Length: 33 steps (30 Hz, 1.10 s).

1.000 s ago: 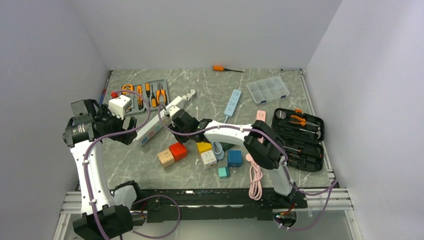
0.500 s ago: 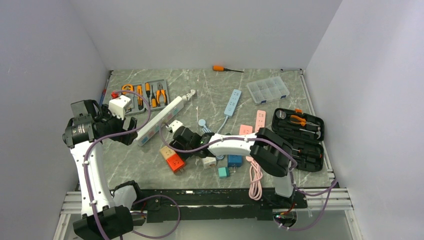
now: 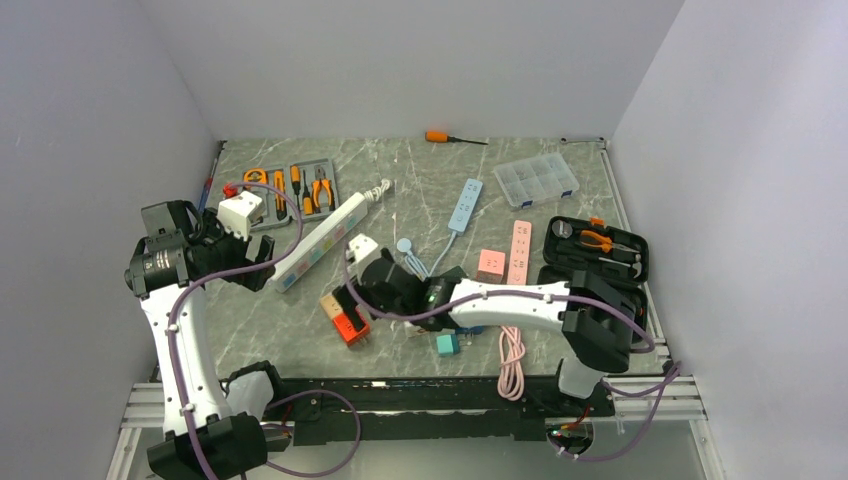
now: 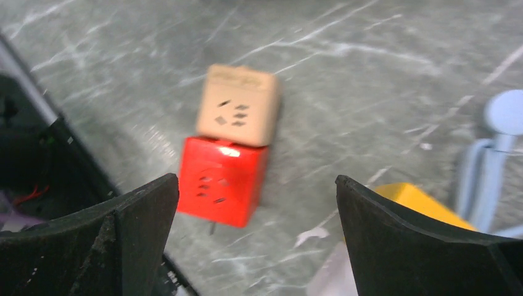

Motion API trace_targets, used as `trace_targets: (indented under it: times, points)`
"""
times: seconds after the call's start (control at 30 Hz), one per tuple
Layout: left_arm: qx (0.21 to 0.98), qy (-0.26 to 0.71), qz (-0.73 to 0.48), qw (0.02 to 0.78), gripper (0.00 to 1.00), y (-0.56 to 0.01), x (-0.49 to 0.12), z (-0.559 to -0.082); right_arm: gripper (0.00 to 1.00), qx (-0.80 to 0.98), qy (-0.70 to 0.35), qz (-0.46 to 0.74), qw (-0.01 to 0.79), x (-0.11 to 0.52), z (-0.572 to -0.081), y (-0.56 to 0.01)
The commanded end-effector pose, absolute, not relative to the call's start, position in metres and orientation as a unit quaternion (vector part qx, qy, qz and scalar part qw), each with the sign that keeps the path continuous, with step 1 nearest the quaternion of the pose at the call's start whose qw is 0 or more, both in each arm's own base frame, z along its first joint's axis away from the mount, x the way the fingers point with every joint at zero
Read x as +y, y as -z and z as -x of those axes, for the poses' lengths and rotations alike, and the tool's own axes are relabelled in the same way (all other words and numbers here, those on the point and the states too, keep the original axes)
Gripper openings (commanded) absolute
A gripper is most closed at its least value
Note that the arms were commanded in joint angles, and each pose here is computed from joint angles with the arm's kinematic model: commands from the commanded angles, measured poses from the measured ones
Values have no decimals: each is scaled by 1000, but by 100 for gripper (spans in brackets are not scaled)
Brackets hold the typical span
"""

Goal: Pull the plug off the socket
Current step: Move the socket to the center of the board, then remove the plug from the socket.

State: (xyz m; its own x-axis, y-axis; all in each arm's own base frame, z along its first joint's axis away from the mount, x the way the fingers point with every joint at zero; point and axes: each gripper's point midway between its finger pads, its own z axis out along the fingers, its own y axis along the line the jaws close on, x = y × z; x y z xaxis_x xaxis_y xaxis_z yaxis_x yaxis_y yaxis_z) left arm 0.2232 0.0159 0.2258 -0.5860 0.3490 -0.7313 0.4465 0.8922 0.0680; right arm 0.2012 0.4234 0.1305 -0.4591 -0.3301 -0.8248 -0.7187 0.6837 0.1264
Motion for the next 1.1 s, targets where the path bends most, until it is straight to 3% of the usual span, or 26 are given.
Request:
trace_targets:
  times: [0.0, 0.73, 0.87, 1.0, 1.07]
  points:
    - [877, 64, -237, 414, 99, -240, 12, -225, 100, 806, -260, 359, 393, 455, -162, -118]
    - [866, 64, -258, 423, 99, -249, 6, -218, 98, 796, -194, 417, 394, 475, -163, -26]
    - [862, 67, -262, 430, 99, -251, 3, -218, 78, 801, -189, 410, 393, 469, -164, -23]
    - [857, 76, -272, 431, 100, -249, -1, -216, 32, 801, -190, 396, 406, 458, -169, -37]
    - [853, 79, -284, 432, 99, -247, -3, -215, 14, 801, -194, 387, 413, 450, -172, -51]
